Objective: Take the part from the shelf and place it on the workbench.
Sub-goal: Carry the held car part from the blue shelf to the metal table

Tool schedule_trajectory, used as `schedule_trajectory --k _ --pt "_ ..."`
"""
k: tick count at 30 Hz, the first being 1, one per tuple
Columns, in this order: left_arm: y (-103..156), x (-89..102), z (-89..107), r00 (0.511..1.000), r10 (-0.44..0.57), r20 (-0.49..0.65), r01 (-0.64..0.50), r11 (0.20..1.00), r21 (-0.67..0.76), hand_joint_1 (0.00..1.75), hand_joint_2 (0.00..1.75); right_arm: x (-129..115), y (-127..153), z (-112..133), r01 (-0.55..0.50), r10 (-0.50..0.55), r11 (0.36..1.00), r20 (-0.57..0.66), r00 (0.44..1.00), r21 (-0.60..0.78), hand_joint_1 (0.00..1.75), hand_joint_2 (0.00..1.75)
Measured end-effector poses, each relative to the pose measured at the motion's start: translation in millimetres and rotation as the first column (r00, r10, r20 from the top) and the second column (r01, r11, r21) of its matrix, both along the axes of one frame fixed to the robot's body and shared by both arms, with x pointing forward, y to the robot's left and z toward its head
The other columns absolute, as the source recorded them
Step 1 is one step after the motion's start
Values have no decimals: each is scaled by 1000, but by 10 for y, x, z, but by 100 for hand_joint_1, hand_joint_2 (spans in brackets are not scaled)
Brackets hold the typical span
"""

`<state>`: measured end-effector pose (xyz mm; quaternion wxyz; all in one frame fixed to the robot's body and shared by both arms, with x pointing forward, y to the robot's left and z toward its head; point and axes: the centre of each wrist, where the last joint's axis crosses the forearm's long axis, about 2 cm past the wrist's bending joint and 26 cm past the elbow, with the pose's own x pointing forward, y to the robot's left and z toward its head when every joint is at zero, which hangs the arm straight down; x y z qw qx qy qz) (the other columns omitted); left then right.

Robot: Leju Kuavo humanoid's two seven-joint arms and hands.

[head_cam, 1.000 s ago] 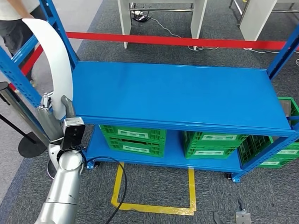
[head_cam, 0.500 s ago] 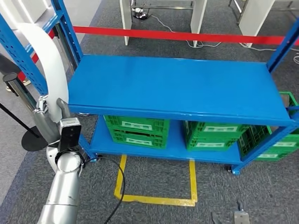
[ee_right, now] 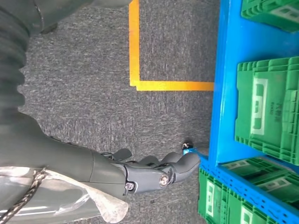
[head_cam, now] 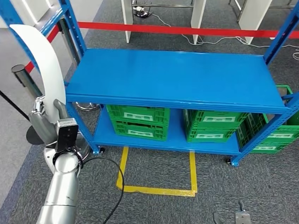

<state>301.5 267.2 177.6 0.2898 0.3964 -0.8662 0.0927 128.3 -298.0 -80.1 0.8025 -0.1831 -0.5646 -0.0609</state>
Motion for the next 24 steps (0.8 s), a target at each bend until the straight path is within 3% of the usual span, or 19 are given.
schedule_trajectory --k 24 --pt "289 -72 -45 999 41 -7 -41 999 -15 175 175 54 34 15 18 -18 1000 8 1000 0 0 175"
